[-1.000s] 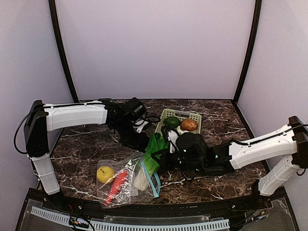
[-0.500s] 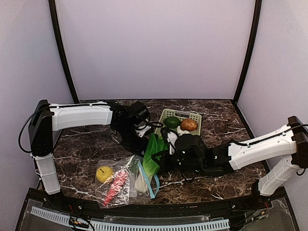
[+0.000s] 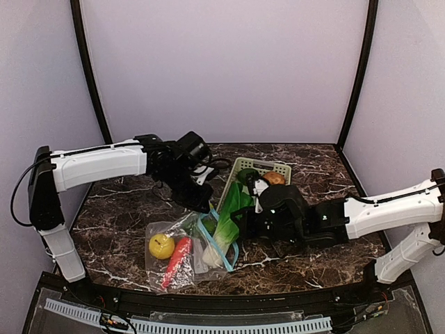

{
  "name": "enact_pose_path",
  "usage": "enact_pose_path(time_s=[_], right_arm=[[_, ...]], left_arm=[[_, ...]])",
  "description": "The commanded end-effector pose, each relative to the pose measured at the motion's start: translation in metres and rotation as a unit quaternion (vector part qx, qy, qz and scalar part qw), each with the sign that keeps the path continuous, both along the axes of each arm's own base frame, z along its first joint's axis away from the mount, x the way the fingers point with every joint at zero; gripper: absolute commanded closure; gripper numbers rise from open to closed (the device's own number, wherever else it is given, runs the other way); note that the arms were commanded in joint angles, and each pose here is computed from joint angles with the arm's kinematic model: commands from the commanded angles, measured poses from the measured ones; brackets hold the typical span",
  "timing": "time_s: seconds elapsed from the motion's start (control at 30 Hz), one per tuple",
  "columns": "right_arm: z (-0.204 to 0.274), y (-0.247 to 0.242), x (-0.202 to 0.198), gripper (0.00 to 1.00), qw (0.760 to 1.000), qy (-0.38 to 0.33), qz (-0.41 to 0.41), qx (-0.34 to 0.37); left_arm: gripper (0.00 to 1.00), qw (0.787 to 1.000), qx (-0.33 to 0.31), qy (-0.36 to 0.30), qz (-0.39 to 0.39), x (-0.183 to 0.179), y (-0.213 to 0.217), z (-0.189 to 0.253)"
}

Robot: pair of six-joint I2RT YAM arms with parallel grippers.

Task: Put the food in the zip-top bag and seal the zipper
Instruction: Pick up the zipper food storage bag at the center of the board, then adjust the fake vegetable in the zipper food storage bag.

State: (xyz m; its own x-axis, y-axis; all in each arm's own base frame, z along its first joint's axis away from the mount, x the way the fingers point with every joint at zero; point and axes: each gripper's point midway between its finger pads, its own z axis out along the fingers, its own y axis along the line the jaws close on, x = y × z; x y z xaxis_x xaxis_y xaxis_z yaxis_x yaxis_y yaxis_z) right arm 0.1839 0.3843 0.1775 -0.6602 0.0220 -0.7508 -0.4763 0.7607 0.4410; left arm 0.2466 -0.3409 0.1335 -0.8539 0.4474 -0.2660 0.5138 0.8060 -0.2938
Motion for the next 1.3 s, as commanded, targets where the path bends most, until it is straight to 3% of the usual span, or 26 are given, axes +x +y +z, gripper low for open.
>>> enact_pose_path(time_s=[0.0,0.23,0.47,0.87,1.27], right_arm=[[0.067,-0.023,0.011,0.98,0.997,-0.037,-0.057,0.044],[0.133,-0.032,0.017,0.97,0.991,-0.102,-0.059,0.059],[0.137,-0.012,0.022,0.97,0.983,-0.18,-0.023,-0.02],[0.072,0.015,-0.007,0.96,0.997,-0.053,0.053,-0.016],[0.027,0.02,-0.025,0.95,0.988,0.052,0.132,-0.066]], left_arm=[[0.99,0.985,-0.143,-0.091,0.039,0.009,-0.011,0.089],[0.99,0.958,-0.259,-0.117,0.044,0.002,-0.021,0.132],[0.99,0.942,-0.304,-0.135,0.048,0.001,-0.022,0.149],[0.99,0.924,-0.344,-0.153,0.068,-0.001,-0.016,0.151],[0.99,0.917,-0.365,-0.15,0.062,-0.007,-0.015,0.152]])
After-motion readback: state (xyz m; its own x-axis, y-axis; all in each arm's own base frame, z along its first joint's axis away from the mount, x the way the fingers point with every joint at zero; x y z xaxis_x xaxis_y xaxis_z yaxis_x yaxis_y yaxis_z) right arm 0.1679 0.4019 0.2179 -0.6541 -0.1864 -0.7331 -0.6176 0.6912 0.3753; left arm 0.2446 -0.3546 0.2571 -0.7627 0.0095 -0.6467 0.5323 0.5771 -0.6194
